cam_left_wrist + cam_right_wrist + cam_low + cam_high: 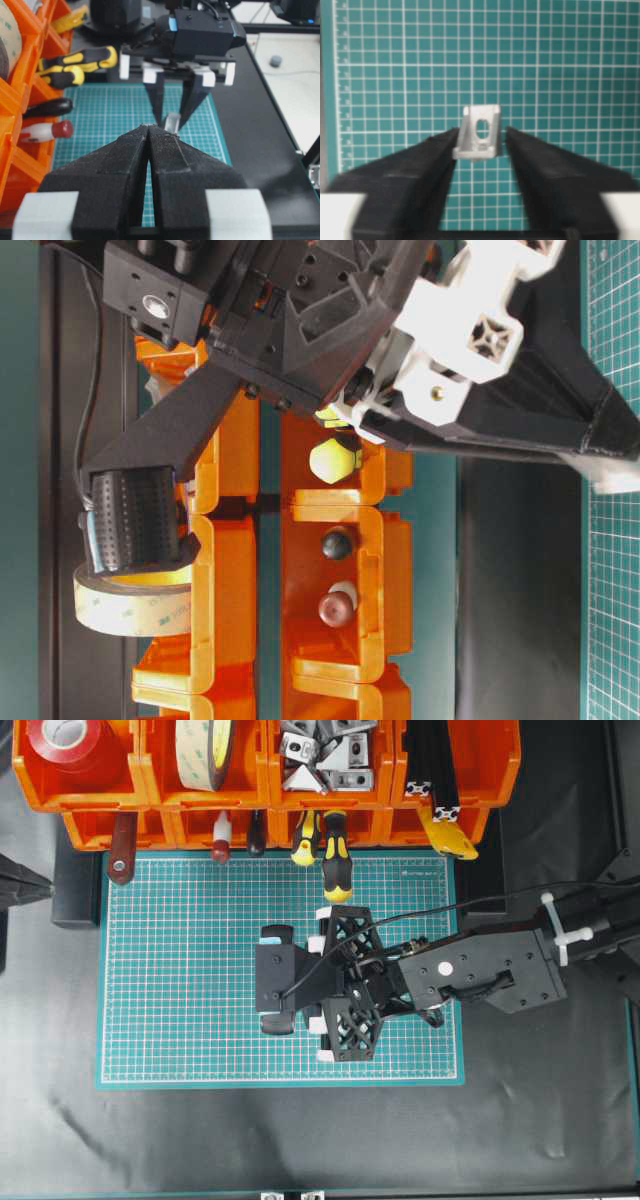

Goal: Pick corner brachets from container rack with right arm.
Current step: 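Lower the bracket onto the green mat and open the right gripper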

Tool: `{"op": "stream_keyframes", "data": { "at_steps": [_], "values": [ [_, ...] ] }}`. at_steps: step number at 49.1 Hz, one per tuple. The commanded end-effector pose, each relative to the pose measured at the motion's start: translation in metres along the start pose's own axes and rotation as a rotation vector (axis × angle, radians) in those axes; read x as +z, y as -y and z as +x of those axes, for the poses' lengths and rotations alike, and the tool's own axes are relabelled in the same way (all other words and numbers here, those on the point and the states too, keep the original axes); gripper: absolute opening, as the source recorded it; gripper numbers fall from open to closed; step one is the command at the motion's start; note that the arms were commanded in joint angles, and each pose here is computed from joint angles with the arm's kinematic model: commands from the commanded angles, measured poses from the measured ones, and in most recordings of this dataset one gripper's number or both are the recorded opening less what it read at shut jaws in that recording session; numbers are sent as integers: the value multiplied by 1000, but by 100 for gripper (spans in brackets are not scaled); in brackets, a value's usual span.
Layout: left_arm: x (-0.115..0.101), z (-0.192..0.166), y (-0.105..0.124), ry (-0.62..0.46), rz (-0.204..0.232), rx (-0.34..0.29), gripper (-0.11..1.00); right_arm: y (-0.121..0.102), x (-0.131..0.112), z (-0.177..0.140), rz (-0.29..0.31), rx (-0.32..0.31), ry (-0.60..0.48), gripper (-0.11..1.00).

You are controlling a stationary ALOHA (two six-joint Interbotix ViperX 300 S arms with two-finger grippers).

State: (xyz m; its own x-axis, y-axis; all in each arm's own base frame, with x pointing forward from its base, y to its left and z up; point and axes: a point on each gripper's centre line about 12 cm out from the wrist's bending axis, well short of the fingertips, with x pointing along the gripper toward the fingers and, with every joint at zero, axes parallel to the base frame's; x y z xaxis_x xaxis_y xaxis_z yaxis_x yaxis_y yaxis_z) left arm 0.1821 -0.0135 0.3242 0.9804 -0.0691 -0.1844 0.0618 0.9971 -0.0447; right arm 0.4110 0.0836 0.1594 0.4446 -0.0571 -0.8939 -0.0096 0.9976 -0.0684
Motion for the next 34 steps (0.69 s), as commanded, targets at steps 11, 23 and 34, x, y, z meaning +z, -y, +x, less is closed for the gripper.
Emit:
{"op": "stream_keyframes", "data": {
  "at_steps": [11, 23, 34],
  "values": [
    [9, 0, 1, 21, 6, -2, 0, 2, 8, -7, 6, 3, 32, 79],
    [8, 0, 1, 18, 5, -2, 0, 0, 9, -12, 13, 8, 42, 78],
    [5, -3, 1, 0, 5, -1, 0, -3, 6, -40, 2, 27, 91, 78]
  ]
}}
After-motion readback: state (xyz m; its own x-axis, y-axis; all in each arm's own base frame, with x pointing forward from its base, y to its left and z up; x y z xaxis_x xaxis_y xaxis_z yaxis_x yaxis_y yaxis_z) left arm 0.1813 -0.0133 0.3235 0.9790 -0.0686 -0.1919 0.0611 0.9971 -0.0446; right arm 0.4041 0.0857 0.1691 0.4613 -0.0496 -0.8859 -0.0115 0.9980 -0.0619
